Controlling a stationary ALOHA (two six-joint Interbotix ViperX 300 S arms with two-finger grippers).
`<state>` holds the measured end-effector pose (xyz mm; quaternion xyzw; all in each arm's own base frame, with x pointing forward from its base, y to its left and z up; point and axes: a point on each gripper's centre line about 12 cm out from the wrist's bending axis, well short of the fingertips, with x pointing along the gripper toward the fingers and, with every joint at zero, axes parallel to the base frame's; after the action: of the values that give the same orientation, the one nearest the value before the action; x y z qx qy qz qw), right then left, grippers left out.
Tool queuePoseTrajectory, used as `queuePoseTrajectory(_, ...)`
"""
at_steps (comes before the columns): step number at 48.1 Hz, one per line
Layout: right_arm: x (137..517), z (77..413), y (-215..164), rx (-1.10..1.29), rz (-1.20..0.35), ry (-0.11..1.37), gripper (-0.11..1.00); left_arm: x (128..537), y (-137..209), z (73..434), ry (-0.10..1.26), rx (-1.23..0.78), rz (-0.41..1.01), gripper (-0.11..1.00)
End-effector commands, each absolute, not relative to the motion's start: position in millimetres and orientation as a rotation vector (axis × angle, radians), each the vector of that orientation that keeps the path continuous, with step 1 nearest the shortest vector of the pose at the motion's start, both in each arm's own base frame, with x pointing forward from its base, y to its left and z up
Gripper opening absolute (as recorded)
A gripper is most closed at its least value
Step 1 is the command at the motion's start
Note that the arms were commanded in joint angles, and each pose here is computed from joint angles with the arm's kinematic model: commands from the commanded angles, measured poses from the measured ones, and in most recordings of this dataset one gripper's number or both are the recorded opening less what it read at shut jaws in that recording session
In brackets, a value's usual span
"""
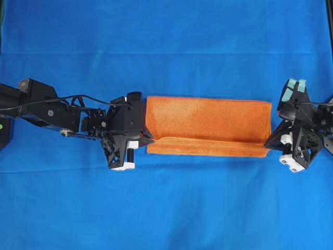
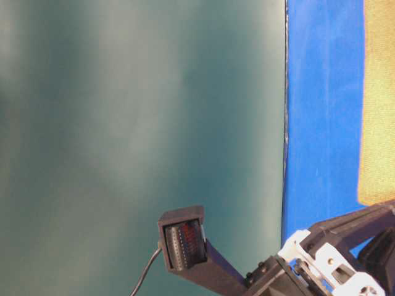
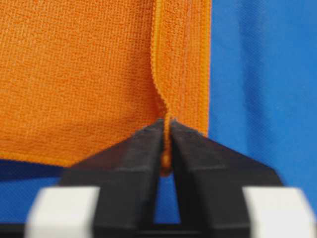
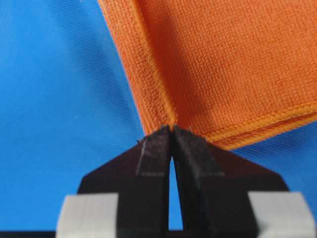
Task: Fold the orange towel.
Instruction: 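Pull both far corners toward the near edge, folding the towel in half, then grasp the folded edge corners with both grippers and lift the strip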
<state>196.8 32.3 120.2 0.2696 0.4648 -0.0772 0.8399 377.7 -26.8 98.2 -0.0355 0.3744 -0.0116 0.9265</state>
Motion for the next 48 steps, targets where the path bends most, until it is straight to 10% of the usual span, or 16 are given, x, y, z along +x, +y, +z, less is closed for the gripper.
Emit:
queuePoseTrajectory(1,202,126,34,0.580,-0.155,0.960,0.03,383,-27,107,0.738,-0.072,-0.025,0.14)
queuePoseTrajectory(13,205,133,33,0.546,-0.134,0.935,0.63,381,-16,116,0.731,-0.077,-0.002,0.61)
queuePoseTrajectory(28,208,177,17,0.400,-0.109,0.796,0.56,373,10,171,0.641,-0.043,0.039,0.59)
queuePoseTrajectory(48,205,160,-30,0.339,-0.304,0.858,0.56,390,34,151,0.684,-0.025,0.083,0.59)
